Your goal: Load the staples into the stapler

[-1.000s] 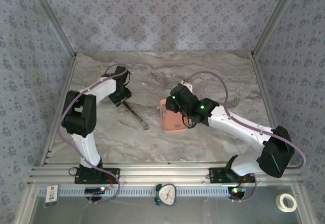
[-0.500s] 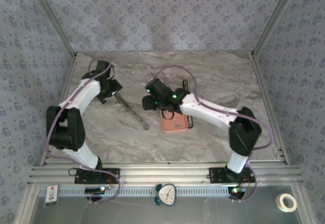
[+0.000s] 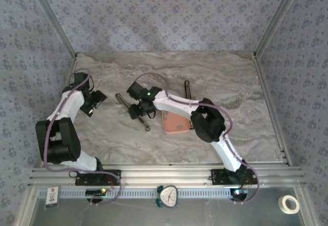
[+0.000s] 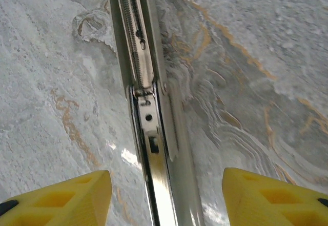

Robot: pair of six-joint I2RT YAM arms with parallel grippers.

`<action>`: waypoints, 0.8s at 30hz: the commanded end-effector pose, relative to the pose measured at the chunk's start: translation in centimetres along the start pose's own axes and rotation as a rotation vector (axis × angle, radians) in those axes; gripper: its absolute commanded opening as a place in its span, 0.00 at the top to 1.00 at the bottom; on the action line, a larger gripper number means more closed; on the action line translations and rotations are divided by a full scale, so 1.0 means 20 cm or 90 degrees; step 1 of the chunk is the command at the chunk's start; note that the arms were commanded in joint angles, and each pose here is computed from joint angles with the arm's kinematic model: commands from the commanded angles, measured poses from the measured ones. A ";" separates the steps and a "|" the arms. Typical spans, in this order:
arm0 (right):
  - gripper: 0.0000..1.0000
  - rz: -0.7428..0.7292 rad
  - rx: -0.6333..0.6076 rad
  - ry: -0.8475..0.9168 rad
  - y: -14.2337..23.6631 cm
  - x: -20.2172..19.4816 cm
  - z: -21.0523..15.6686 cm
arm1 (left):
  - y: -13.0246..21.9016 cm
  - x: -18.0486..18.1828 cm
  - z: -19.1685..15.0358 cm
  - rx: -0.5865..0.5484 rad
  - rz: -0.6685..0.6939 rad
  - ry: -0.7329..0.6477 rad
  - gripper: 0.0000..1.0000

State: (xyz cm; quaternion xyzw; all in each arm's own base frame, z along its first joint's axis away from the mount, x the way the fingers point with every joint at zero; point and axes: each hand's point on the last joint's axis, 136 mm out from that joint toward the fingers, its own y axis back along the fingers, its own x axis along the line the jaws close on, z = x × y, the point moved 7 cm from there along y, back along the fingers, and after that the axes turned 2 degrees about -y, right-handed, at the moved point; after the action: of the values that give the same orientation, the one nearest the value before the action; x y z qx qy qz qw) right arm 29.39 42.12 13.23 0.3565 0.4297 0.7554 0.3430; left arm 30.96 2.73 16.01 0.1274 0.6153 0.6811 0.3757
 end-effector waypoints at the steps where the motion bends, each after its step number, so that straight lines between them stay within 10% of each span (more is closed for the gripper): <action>1: 0.40 0.022 0.021 0.028 -0.05 0.01 0.02 | 0.04 0.00 0.00 0.005 -0.030 -0.010 0.22; 24: 0.66 0.005 0.016 0.071 -0.29 -0.06 0.07 | 0.06 0.04 -0.01 -0.001 -0.063 -0.022 0.22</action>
State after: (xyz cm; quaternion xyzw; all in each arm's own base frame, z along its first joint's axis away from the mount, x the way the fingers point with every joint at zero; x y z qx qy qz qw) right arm 31.82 43.90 9.55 0.3323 0.4487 0.7696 0.3098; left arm 30.03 3.12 16.09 0.1170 0.6240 0.6656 0.3922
